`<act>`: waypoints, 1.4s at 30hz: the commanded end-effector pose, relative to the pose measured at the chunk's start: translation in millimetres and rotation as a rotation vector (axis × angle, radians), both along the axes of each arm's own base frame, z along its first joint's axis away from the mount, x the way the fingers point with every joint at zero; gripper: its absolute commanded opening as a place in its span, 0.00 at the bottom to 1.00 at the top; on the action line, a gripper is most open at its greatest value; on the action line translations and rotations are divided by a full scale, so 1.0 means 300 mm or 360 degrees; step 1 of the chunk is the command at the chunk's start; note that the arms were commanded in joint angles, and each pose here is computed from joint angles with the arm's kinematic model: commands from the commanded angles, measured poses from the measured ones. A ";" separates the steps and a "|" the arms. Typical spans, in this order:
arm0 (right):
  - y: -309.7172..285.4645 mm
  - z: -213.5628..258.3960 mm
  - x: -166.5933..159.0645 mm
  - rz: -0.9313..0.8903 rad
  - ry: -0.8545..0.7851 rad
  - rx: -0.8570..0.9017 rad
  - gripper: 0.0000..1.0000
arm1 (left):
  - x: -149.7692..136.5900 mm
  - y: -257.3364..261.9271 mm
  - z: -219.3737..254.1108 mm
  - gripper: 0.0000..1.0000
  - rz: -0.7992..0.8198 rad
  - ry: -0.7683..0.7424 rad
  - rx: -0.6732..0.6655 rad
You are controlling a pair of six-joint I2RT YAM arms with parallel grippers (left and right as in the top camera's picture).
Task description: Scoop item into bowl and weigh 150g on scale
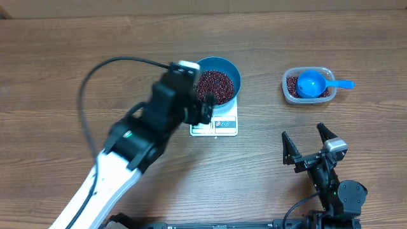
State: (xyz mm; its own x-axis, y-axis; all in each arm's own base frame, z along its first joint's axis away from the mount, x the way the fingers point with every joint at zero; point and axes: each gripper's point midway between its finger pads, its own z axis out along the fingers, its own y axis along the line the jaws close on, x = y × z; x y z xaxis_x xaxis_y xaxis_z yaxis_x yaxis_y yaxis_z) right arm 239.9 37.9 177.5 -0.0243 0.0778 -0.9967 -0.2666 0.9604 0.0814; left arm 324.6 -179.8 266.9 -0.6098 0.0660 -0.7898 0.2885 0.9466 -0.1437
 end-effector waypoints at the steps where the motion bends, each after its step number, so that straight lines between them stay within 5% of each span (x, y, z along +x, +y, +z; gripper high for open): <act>1: 0.007 -0.005 -0.001 0.0015 -0.0011 -0.0007 1.00 | 0.004 0.076 -0.013 1.00 0.0076 -0.0149 -0.0050; 19: 0.007 -0.005 -0.001 0.0015 -0.0011 -0.0008 1.00 | -0.163 0.206 -0.295 1.00 0.0068 -0.0773 -0.0459; 24: 0.007 -0.005 -0.001 0.0015 -0.0011 -0.0008 1.00 | -0.194 0.271 -0.353 1.00 0.0188 -0.0772 -0.0568; 42: 0.007 -0.005 -0.001 0.0015 -0.0011 -0.0007 1.00 | -0.255 0.493 -0.504 1.00 0.0534 -0.0586 -0.0205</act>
State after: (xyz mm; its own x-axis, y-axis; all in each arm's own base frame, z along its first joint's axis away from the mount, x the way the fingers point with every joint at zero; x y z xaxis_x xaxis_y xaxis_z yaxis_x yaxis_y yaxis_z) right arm 239.8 38.1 177.4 -0.0243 0.0749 -0.9969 -0.2674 0.9604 0.0787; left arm 251.7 -46.7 103.1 -0.3369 -0.2499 -0.9078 0.0599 0.9565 -0.2855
